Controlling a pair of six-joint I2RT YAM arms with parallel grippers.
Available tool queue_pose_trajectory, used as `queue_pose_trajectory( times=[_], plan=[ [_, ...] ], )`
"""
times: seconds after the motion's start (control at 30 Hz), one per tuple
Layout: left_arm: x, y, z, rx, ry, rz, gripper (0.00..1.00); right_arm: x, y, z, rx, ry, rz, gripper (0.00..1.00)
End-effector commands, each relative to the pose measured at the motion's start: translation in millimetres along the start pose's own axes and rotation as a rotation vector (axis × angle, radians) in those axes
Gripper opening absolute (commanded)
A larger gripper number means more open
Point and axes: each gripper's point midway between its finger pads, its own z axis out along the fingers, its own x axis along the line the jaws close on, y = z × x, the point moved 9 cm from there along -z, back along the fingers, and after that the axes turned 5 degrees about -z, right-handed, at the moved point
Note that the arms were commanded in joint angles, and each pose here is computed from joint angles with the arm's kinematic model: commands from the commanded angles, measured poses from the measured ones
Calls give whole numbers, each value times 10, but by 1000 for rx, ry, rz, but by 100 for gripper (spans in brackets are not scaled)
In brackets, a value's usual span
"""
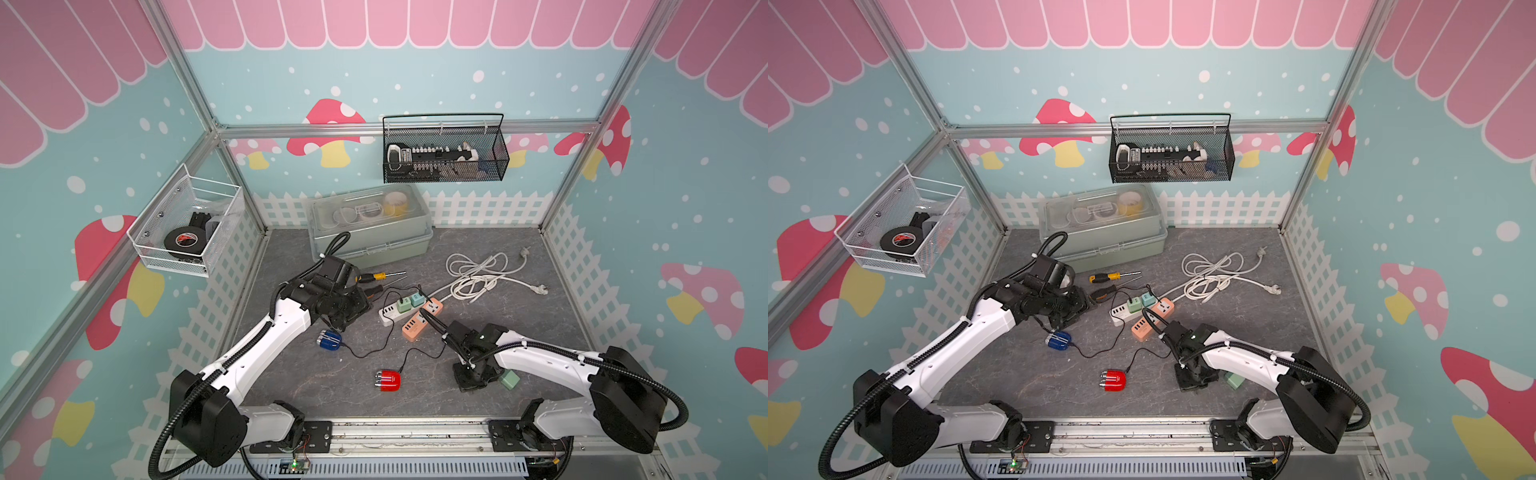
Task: Charge the electric shaver
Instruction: Pick up the charging cable from the center of the board.
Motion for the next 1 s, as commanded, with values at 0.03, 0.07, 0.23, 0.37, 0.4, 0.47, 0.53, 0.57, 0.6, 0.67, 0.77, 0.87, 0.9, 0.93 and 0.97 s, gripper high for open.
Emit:
queue_pose_trajectory(
  times=[0.03,0.07,0.23,0.37,0.4,0.47,0.53,0.57,0.6,0.67,0.77,0.87,0.9,0.93,0.97],
  plan=[
    [-406,86,-127,12,-180,4,63,-8,326,-579,-160,124,-22,0],
    [-503,94,-152,18,-230,17,63,-14,392,-692,-187,165,-24,0],
    [-1040,81,-217,121,-505,89,65,-16,754,-1261,-284,488,-62,0],
    [-1371,-36,-219,217,-611,203,65,12,957,-1477,-308,688,-79,0],
    [-1413,-72,-179,250,-616,224,65,17,1004,-1524,-317,731,-77,0],
    [-1462,-126,-115,288,-621,252,64,-3,1091,-1600,-346,785,-57,0],
    [-1459,-147,-31,312,-609,258,62,-34,1162,-1654,-370,831,-32,0],
    [-1442,-143,6,316,-596,258,60,-51,1186,-1672,-377,845,-23,0],
    [-1433,-143,31,318,-586,265,57,-68,1211,-1679,-379,861,-13,0],
    [-1422,-148,70,325,-571,281,51,-93,1252,-1699,-390,882,0,0],
    [-1417,-145,115,337,-561,292,50,-110,1306,-1724,-398,920,13,0],
    [-1438,-150,170,359,-559,295,50,-102,1339,-1743,-400,942,16,0],
    [-1455,-153,184,365,-561,298,50,-103,1341,-1743,-400,943,19,0],
    [-1479,-172,195,373,-564,305,50,-102,1339,-1741,-401,943,18,0],
    [-1496,-182,214,383,-564,307,50,-102,1334,-1735,-400,943,20,0]
  ],
)
